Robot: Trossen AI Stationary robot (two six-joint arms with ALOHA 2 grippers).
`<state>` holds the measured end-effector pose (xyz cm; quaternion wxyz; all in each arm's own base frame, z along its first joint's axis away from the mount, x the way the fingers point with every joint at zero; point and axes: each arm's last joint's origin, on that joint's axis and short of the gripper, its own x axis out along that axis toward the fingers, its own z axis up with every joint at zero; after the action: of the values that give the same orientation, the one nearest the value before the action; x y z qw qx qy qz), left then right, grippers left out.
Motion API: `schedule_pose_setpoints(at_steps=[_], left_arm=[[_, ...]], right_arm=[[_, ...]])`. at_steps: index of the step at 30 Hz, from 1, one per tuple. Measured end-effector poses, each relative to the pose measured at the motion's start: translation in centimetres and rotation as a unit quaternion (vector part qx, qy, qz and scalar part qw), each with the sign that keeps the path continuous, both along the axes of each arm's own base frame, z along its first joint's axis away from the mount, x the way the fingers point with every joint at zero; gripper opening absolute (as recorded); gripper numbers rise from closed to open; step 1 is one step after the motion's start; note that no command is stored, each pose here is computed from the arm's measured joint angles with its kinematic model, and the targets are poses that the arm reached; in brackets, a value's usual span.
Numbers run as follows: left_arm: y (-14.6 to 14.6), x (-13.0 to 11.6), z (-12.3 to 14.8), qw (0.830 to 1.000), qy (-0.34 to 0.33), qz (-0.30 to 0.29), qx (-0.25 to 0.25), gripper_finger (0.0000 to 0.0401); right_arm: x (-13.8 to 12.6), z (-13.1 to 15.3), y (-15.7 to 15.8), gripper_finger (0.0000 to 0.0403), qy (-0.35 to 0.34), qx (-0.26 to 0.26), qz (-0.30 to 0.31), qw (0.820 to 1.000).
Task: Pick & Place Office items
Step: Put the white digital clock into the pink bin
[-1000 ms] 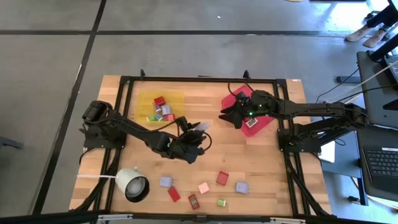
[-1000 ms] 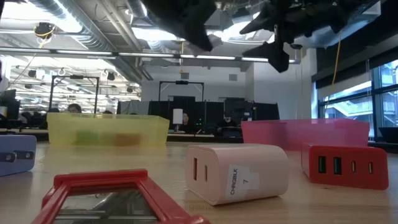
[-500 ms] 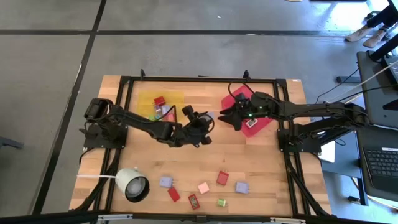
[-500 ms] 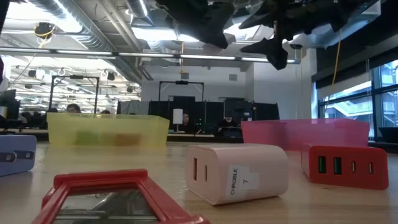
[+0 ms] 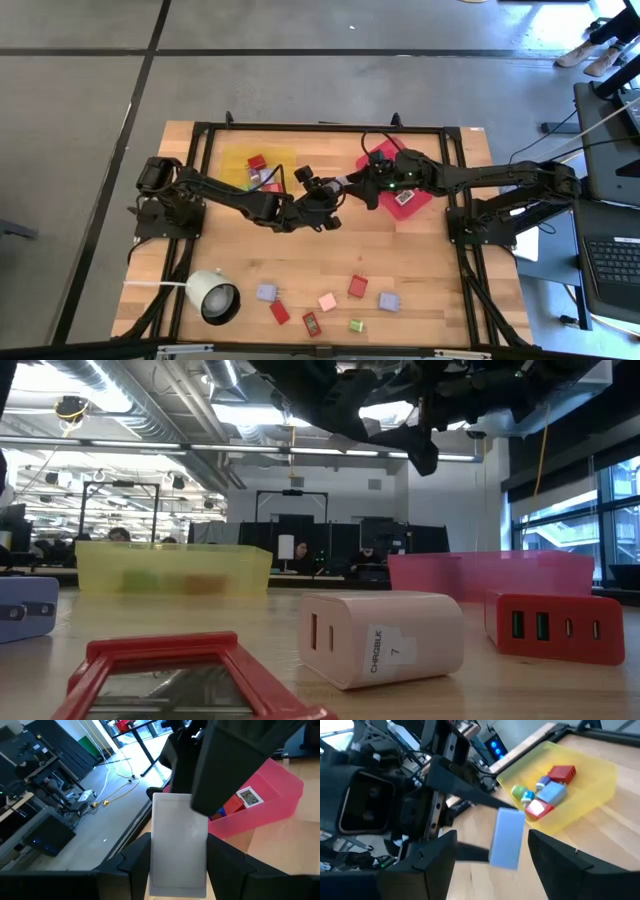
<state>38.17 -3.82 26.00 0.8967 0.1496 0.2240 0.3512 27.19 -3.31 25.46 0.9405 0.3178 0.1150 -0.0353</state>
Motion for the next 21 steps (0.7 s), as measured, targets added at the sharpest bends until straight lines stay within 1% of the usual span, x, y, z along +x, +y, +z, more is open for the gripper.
schedule_pose_setpoints(at_steps=[3, 6, 17, 21], left_arm=[[-0.09, -0.01, 0.0, 1.0, 0.0, -0.001, 0.0, 0.0159], [-0.09, -0.01, 0.01, 1.0, 0.003, -0.003, 0.003, 0.0159], [-0.07, -0.02, 0.0, 1.0, 0.012, -0.004, 0.012, 0.0161], [-0.19, 0.0, -0.01, 0.999, 0.022, -0.016, 0.017, 0.0175]], right_arm=[[0.24, -0.13, -0.07, 0.0237, -0.004, -0.004, -0.005, 1.0], [0.38, -0.39, -0.13, 0.0212, 0.001, -0.006, -0.013, 1.0], [0.55, -0.63, -0.14, 0.0067, 0.005, 0.002, -0.012, 1.0], [0.54, -0.65, -0.12, 0.0065, 0.006, 0.0, -0.008, 1.0]])
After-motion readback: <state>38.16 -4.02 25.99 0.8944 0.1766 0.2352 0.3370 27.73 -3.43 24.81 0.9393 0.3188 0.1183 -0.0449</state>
